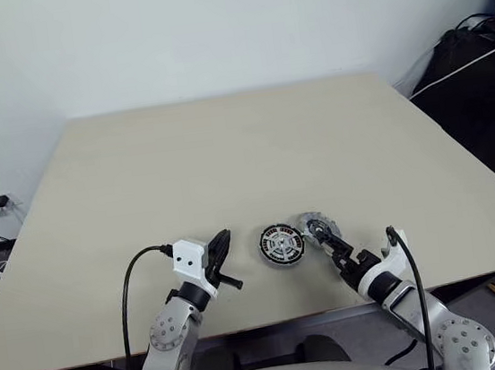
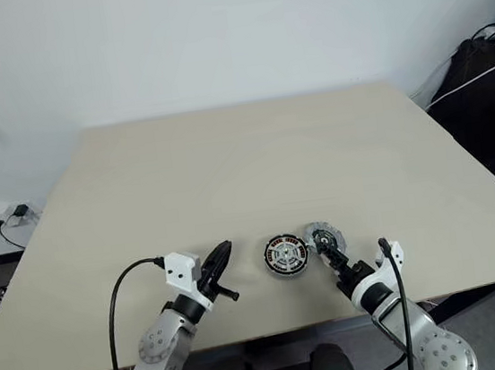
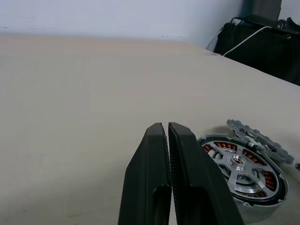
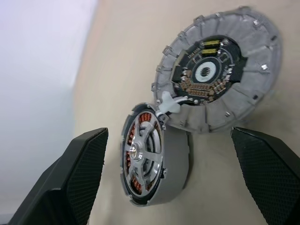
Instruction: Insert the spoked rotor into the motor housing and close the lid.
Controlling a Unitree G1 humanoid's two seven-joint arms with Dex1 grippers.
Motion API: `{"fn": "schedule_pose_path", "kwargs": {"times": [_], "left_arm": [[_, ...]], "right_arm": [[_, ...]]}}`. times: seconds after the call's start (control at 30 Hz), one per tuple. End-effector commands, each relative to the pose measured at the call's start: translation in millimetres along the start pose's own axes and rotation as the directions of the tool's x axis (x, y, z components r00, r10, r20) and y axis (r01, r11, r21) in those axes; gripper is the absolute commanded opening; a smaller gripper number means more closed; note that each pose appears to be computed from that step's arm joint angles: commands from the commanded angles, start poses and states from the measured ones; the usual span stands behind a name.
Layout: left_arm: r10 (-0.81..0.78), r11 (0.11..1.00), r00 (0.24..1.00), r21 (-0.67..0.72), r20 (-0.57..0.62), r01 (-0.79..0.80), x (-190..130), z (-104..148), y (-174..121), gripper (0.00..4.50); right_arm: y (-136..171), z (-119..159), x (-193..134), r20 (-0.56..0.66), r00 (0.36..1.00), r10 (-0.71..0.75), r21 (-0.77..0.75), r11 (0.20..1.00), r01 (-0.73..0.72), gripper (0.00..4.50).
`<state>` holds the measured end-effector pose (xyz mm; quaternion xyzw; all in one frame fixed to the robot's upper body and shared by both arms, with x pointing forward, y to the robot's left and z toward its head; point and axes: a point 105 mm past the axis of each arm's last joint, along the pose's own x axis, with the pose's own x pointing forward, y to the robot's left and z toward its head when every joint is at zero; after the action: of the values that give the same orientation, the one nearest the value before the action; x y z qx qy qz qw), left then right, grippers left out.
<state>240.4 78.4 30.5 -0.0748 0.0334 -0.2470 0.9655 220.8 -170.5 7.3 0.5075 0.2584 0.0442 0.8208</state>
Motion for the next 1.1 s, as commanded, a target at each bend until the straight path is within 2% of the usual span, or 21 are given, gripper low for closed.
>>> {"fn": "schedule_pose_path", "kwargs": {"times": [0.03,0.63,0.97,1.1], "left_arm": [[-0.009,1.0,0.999,-0.001,0.04,0.009,3.2,10.2,-1.1,0.17],[-0.01,1.0,0.999,0.016,0.039,0.009,3.5,13.1,3.0,0.17],[-0.013,1.0,0.999,0.021,0.043,0.012,4.5,14.5,3.7,0.17],[-0.015,1.0,0.999,0.023,0.043,0.014,4.8,14.6,3.8,0.17]], "right_arm": [[9.5,2.6,1.3,0.018,0.999,0.036,0.006,0.999,-0.036,4.47],[4.7,9.1,12.7,0.095,0.995,0.035,0.102,0.994,-0.044,4.47],[3.9,12.5,14.8,0.12,0.992,0.034,0.115,0.992,-0.048,1.32],[2.2,12.2,14.7,0.122,0.992,0.029,0.117,0.992,-0.043,1.32]]}}
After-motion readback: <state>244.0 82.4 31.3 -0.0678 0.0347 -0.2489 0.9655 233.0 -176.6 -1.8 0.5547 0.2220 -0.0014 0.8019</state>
